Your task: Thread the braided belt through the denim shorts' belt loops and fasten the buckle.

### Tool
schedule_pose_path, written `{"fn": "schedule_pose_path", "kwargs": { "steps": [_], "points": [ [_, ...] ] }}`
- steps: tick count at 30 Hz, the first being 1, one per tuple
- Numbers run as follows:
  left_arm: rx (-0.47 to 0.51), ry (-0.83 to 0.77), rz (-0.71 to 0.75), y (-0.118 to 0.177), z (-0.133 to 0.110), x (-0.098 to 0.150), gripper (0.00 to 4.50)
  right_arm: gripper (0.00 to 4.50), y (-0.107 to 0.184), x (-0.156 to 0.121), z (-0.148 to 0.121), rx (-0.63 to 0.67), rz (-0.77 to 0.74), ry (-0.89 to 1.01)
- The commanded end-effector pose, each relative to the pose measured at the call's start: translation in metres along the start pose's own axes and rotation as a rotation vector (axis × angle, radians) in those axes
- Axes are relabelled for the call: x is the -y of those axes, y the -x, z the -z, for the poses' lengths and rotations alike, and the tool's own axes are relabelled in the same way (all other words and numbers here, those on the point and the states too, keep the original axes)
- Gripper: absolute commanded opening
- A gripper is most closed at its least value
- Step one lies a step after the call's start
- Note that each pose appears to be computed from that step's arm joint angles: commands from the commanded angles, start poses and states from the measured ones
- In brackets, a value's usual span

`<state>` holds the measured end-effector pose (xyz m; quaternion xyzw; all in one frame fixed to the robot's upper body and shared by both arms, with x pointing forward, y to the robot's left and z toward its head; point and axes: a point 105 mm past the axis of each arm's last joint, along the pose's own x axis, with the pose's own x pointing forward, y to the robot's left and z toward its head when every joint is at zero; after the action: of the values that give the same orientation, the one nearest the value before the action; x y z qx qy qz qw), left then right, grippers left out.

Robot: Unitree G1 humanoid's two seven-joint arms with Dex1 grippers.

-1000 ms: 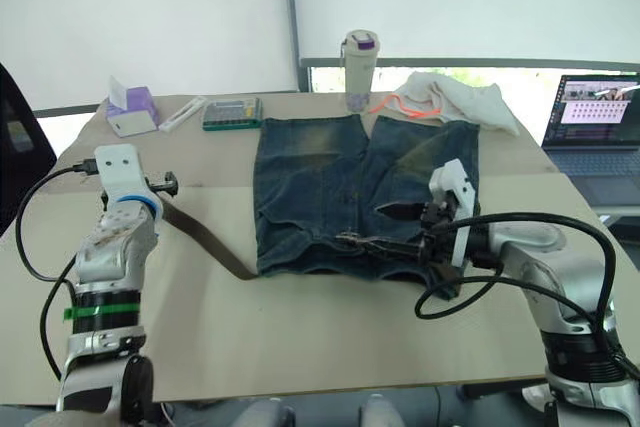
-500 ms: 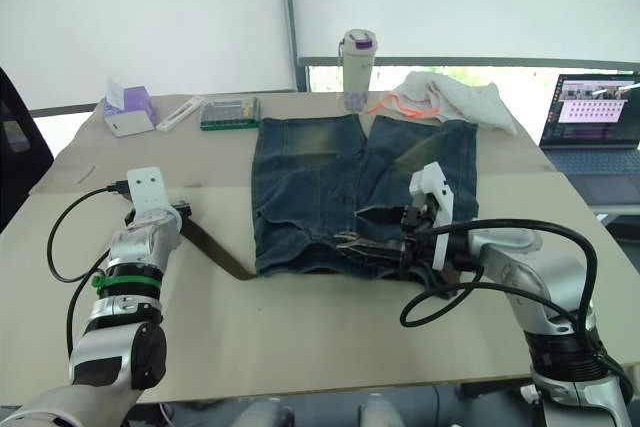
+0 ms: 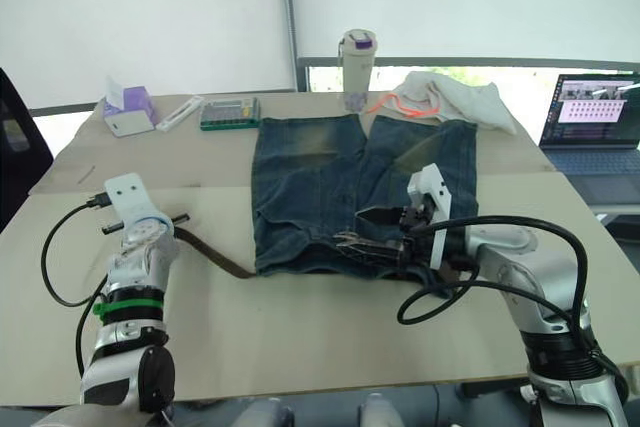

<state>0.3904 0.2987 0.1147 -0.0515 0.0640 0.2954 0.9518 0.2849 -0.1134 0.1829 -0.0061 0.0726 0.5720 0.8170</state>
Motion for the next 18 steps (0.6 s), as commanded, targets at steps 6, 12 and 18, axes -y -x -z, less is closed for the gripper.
{"fn": "schedule_pose_path", "kwargs": {
  "steps": [6,12,18],
  "points": [
    [0.516,-0.112,0.375,0.054,-0.078,0.017,0.01,4.5,-0.006,0.005,-0.019,0.124,0.052,0.003],
    [0.829,-0.626,0.78,0.123,-0.066,0.073,0.01,4.5,-0.019,0.025,-0.032,0.252,0.198,-0.109],
    [0.988,-0.83,0.777,0.137,-0.056,0.096,0.01,4.5,-0.042,0.035,-0.039,0.368,0.307,-0.305]
  ]
}}
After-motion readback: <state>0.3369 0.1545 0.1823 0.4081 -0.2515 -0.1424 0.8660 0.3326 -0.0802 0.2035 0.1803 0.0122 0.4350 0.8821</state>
